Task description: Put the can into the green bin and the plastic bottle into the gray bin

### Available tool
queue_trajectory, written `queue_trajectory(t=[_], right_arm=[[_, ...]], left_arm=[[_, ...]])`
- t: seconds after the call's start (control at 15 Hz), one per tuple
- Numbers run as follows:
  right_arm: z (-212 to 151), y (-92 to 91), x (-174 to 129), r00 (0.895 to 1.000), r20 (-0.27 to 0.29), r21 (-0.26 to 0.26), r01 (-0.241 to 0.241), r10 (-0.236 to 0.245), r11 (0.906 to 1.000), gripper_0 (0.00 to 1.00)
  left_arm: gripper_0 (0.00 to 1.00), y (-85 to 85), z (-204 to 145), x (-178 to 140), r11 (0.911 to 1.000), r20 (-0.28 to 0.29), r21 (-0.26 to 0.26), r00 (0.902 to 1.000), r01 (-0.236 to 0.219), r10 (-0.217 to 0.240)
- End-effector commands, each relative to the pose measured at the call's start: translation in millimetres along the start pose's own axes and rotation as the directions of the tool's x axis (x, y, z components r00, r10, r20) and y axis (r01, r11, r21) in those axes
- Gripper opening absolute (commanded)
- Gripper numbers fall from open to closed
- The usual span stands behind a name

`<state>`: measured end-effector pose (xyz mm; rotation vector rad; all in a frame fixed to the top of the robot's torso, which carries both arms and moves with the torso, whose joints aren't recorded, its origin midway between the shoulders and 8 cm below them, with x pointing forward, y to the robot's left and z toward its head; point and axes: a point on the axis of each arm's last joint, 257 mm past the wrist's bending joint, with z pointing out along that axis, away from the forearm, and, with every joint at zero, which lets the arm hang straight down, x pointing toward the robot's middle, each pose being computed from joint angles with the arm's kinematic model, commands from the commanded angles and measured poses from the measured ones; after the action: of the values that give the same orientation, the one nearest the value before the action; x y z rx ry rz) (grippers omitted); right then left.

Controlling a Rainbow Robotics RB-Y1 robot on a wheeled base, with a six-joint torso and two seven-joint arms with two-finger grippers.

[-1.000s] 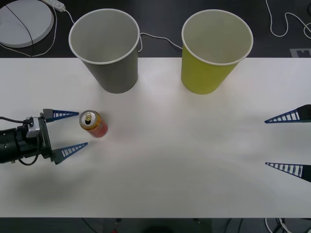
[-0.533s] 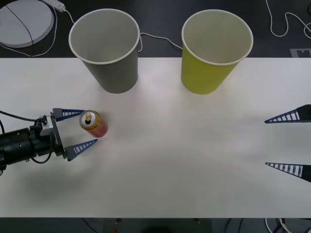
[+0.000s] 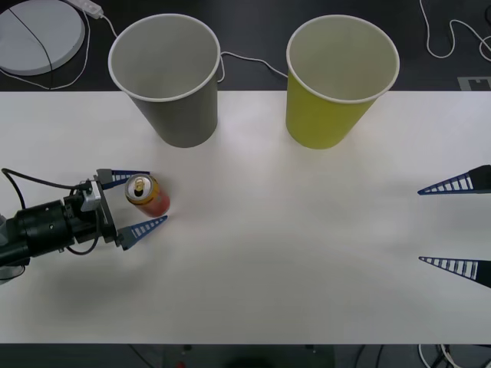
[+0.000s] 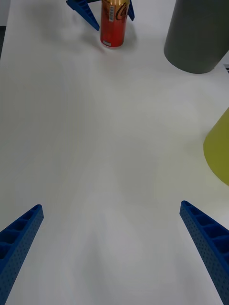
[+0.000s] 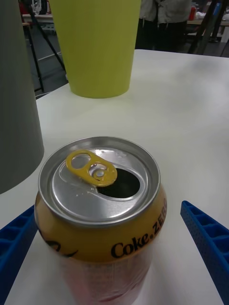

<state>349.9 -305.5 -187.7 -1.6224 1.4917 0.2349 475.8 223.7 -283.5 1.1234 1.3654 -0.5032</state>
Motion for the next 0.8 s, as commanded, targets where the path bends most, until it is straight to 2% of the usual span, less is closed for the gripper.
queue_trajectory(t=[0.07,0.33,0.4,0.47,0.53,0.6,0.8], right_arm=[[0.0,0.0,0.0,1.000,0.000,0.000,0.000,0.000,1.0000,1.00],[0.0,0.0,0.0,1.000,0.000,0.000,0.000,0.000,1.0000,1.00],[0.0,0.0,0.0,1.000,0.000,0.000,0.000,0.000,1.0000,1.00],[0.0,0.0,0.0,1.000,0.000,0.000,0.000,0.000,1.0000,1.00],[0.0,0.0,0.0,1.000,0.000,0.000,0.000,0.000,1.0000,1.00],[0.0,0.0,0.0,1.000,0.000,0.000,0.000,0.000,1.0000,1.00],[0.0,0.0,0.0,1.000,0.000,0.000,0.000,0.000,1.0000,1.00]], left_arm=[[1.00,-0.5,8.8,0.4,1.0000,-0.002,-0.002,1.0000,0.000,0.000],[0.98,0.8,14.2,-1.5,1.0000,-0.002,-0.001,1.0000,-0.006,0.006],[0.44,0.0,13.9,-0.6,1.0000,-0.003,0.000,1.0000,-0.006,0.006],[0.15,0.2,13.9,-0.9,1.0000,-0.002,-0.001,1.0000,-0.004,0.004],[0.04,1.1,14.6,-1.9,1.0000,-0.002,0.000,1.0000,-0.008,0.008],[0.01,1.1,14.6,-1.9,1.0000,-0.002,0.000,1.0000,-0.006,0.006],[0.00,2.0,15.3,-2.8,1.0000,-0.001,0.001,1.0000,-0.005,0.005]])
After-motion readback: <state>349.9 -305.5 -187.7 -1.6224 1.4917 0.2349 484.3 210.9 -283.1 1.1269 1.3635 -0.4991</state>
